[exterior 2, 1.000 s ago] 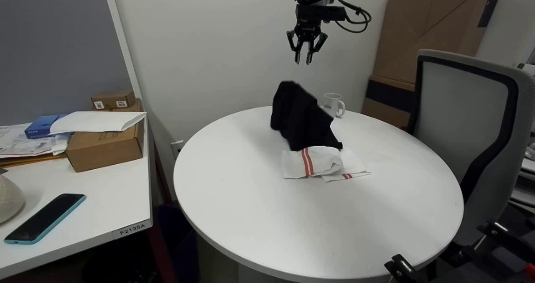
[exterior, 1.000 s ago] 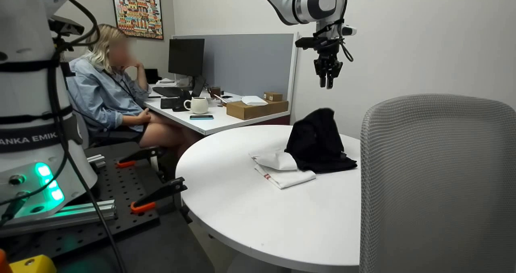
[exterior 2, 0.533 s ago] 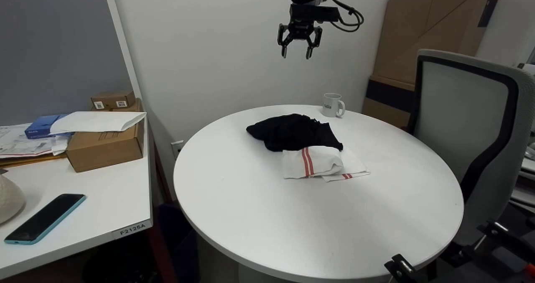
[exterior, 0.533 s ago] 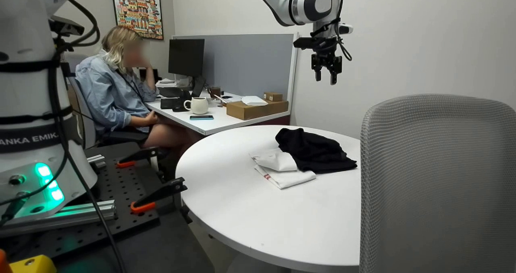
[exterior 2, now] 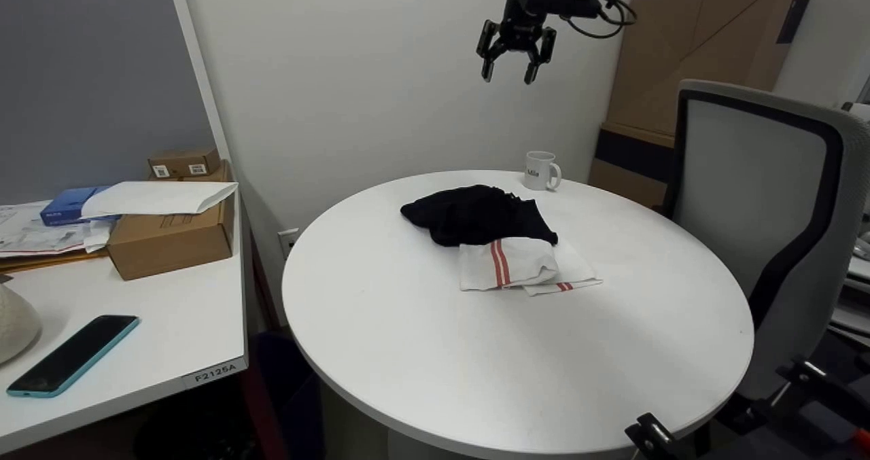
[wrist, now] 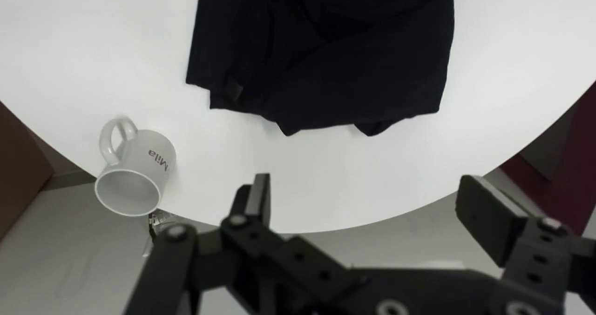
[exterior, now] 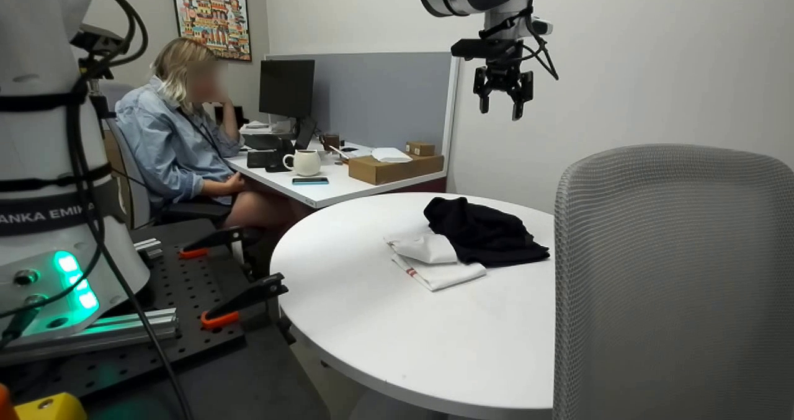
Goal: Remove the item from the backrest of the chair and put it on the table
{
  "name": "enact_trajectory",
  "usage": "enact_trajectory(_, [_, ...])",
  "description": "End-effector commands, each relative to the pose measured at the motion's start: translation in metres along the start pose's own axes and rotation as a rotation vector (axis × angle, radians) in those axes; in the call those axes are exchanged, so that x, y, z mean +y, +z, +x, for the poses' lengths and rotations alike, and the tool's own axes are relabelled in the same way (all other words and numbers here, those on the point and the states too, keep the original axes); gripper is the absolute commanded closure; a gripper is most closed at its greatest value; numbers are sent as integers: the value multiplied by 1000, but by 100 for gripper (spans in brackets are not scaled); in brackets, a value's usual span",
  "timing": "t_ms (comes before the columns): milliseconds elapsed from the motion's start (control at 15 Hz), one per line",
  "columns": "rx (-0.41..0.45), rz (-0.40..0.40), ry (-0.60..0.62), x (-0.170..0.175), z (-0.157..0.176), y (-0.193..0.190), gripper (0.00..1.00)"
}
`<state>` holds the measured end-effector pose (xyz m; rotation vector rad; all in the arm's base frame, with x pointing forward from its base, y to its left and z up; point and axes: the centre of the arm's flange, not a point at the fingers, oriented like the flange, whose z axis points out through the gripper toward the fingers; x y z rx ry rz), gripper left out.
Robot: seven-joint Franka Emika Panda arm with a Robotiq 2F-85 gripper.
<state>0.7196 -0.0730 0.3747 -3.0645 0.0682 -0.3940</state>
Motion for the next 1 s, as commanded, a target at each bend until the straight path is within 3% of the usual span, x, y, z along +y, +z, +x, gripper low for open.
enact_trajectory(0, [-24, 10, -59, 24, -81, -26, 0])
enact_trajectory(667, [-127, -36, -22, 36, -219, -37, 0])
enact_trajectory(733, [-141, -18, -24, 47, -163, -21, 0])
enact_trajectory(933, [-152, -16, -20, 43, -193, -26, 0])
